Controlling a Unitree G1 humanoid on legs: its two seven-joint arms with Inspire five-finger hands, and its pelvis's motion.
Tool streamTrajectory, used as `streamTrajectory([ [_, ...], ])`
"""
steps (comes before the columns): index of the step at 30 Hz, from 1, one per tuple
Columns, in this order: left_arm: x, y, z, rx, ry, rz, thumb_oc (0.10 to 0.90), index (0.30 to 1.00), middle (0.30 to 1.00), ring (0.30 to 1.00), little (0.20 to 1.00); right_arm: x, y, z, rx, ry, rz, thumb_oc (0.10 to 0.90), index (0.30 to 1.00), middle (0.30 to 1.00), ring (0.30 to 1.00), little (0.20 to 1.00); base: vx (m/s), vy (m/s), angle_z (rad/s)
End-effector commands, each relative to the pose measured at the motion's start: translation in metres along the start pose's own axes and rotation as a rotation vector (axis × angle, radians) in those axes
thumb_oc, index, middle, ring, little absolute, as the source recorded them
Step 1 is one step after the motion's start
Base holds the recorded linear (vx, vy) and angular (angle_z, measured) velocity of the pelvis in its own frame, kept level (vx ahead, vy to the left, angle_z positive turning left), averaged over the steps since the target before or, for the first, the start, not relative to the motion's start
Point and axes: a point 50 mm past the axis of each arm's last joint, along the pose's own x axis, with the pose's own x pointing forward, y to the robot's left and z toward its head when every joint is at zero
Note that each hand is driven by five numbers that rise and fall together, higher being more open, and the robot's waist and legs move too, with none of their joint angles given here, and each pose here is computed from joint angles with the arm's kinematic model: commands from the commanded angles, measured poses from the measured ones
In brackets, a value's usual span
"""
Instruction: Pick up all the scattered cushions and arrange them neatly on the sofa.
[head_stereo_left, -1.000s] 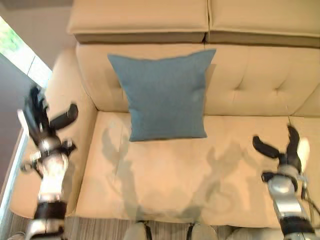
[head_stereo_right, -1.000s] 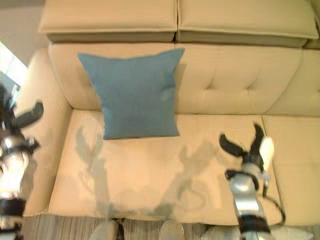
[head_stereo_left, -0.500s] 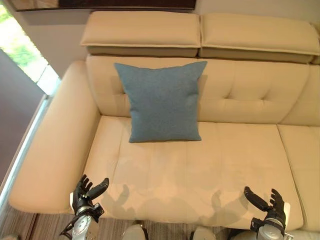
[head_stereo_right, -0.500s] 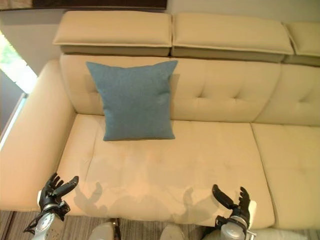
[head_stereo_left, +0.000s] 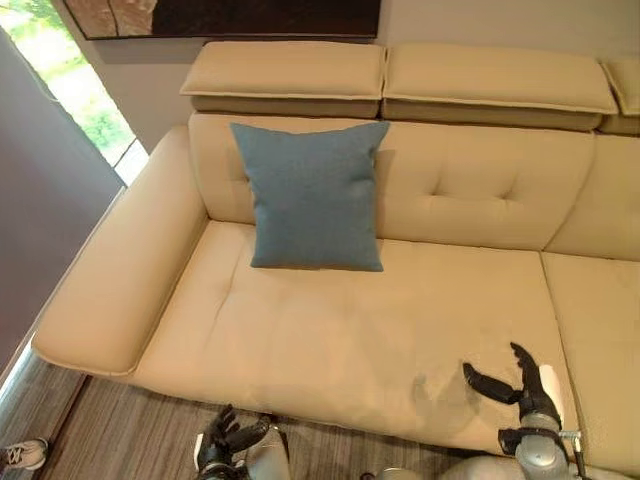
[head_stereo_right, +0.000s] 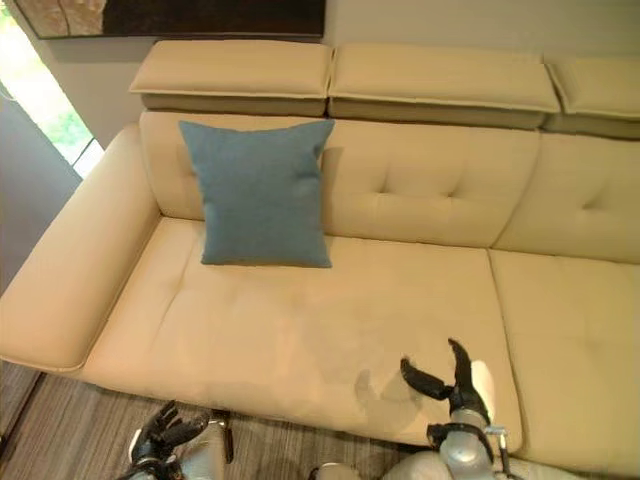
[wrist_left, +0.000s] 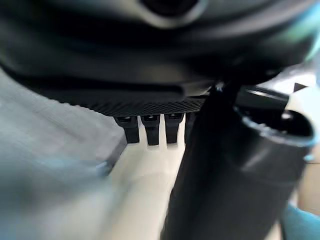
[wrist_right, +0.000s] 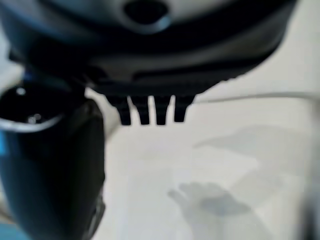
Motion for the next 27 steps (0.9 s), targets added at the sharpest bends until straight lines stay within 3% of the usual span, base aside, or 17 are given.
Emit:
streamTrajectory([
  [1, 0.011, -0.028, 0.053, 0.022, -0.223, -0.097, 0.800, 0.900, 0.900, 0.900, 0.900, 0.020, -0.014, 0.047, -0.035, -0.207, -0.067, 0.800, 0.900, 0.900, 0.900, 0.900, -0.23, 0.030, 0.22],
  [7, 0.008, -0.056, 0.057, 0.107, -0.261, -0.176, 0.800, 0.900, 0.900, 0.900, 0.900, 0.024, -0.010, 0.058, -0.188, -0.274, -0.033, 0.800, 0.900, 0.900, 0.900, 0.900, -0.36, 0.107, 0.19],
  [14, 0.008, -0.071, 0.052, 0.228, -0.252, -0.218, 0.800, 0.900, 0.900, 0.900, 0.900, 0.026, 0.009, 0.071, -0.105, -0.263, -0.021, 0.800, 0.900, 0.900, 0.900, 0.900, -0.36, 0.161, -0.17],
  [27, 0.015, -0.056, 0.025, 0.366, -0.118, -0.156, 0.800, 0.900, 0.900, 0.900, 0.900, 0.015, 0.048, 0.062, -0.154, -0.215, 0.111, 0.800, 0.900, 0.900, 0.900, 0.900, -0.25, -0.058, -0.61],
])
